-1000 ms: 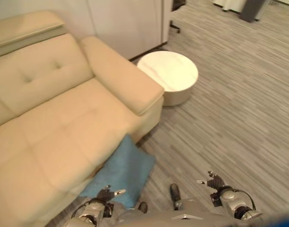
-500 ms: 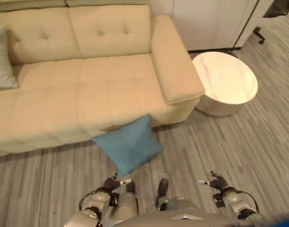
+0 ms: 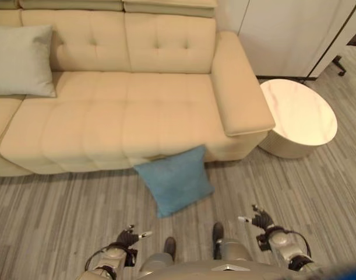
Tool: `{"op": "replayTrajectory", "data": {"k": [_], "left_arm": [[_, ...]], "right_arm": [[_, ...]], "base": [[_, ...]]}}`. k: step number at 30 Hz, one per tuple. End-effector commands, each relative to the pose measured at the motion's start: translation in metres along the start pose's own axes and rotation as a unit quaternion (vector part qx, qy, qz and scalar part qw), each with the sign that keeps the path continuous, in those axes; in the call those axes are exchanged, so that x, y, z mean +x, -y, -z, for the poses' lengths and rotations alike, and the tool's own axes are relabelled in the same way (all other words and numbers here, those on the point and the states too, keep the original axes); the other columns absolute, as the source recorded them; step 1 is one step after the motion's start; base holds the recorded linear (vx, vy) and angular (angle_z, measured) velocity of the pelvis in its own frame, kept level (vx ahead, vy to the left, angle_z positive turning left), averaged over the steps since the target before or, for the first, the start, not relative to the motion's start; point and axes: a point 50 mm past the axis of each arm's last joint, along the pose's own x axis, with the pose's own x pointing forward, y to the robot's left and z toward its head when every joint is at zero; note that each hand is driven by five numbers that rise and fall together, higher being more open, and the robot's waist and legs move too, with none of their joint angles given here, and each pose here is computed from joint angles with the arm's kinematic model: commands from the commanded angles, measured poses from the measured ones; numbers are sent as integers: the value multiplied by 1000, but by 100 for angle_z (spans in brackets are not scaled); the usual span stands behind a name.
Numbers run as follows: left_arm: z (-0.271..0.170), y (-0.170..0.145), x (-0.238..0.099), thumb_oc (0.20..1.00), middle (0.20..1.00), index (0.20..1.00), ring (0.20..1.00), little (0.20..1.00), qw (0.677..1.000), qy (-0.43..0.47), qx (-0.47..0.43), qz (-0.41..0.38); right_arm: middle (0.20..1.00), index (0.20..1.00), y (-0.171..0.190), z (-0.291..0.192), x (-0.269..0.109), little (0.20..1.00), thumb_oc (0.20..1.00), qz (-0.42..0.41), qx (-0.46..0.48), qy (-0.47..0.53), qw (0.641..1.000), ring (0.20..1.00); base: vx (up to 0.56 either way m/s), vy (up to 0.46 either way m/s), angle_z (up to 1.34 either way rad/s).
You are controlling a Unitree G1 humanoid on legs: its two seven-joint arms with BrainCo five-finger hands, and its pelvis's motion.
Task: Pick up all the scattered cushions and arrange them neatly on the sofa.
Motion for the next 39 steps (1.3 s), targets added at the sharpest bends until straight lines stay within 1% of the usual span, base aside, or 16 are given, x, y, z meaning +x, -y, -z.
{"op": "replayTrajectory", "data": {"k": [1,4,7,10,11,14,18,21,25,28,29,30,31,32,34,39], "left_arm": [[-13,-7,2,1000,1000,1000,1000,1000,999,29,-10,-13],[-11,-9,1,1000,1000,1000,1000,1000,999,28,-18,-17],[-17,-10,2,1000,1000,1000,1000,1000,999,37,-24,-20],[-35,-7,5,1000,1000,1000,1000,1000,998,63,-26,-17],[-51,-1,6,1000,1000,1000,1000,1000,996,87,-17,-7],[-59,2,6,1000,1000,1000,1000,1000,995,99,-10,-2],[-61,2,6,1000,1000,1000,1000,1000,994,109,-9,-2],[-78,-2,5,1000,1000,1000,1000,1000,990,142,-17,-7],[-115,-8,0,1000,1000,1000,1000,1000,976,212,-42,-20],[-169,-17,-12,1000,1000,1000,1000,1000,948,305,-87,-39],[-178,-19,-15,1000,1000,1000,1000,1000,943,317,-94,-43],[-178,-19,-15,1000,1000,1000,1000,1000,943,317,-94,-43],[-191,-26,-18,1000,1000,1000,1000,1000,935,335,-104,-55],[-212,-35,-24,1000,1000,1000,1000,1000,922,356,-132,-72],[-230,-50,-29,1000,1000,1000,1000,1000,910,369,-159,-97],[-266,-81,-45,1000,1000,1000,1000,1000,888,394,-191,-136]], "right_arm": [[1000,1000,4,-4,-1,1000,1000,8,4,23,1000,1000],[1000,1000,6,-5,-1,1000,1000,7,-9,29,1000,1000],[1000,1000,12,-5,-3,1000,1000,21,4,35,999,1000],[1000,1000,17,-6,-3,1000,1000,30,10,39,999,1000],[1000,1000,21,-6,-3,1000,1000,39,15,37,998,1000],[1000,1000,22,-6,-2,1000,1000,42,17,35,998,1000],[1000,1000,17,-17,1,1000,1000,32,13,51,998,1000],[1000,1000,17,-34,4,1000,1000,32,11,79,996,1000],[1000,1000,19,-63,7,1000,1000,41,19,127,991,1000],[1000,1000,23,-104,8,1000,1000,57,32,189,980,1000],[1000,1000,26,-112,8,1000,1000,64,35,198,977,1000],[1000,1000,26,-112,8,1000,1000,64,35,198,977,1000],[1000,1000,30,-124,9,1000,1000,72,32,211,974,1000],[1000,1000,35,-147,9,1000,1000,83,30,238,967,1000],[1000,1000,40,-175,7,1000,1000,94,22,267,959,1000],[1000,1000,50,-224,1,1000,1000,119,13,317,941,1000]], "base": [[202,-223,88],[117,-243,82],[8,-232,59],[-71,-213,84],[-102,-131,110],[-55,-13,94],[43,119,-21],[-33,113,-10],[-54,63,9],[-107,4,7],[-47,-10,9],[-47,-2,12],[-83,9,9],[-105,6,4],[-83,-2,-8],[-56,6,-6]]}}
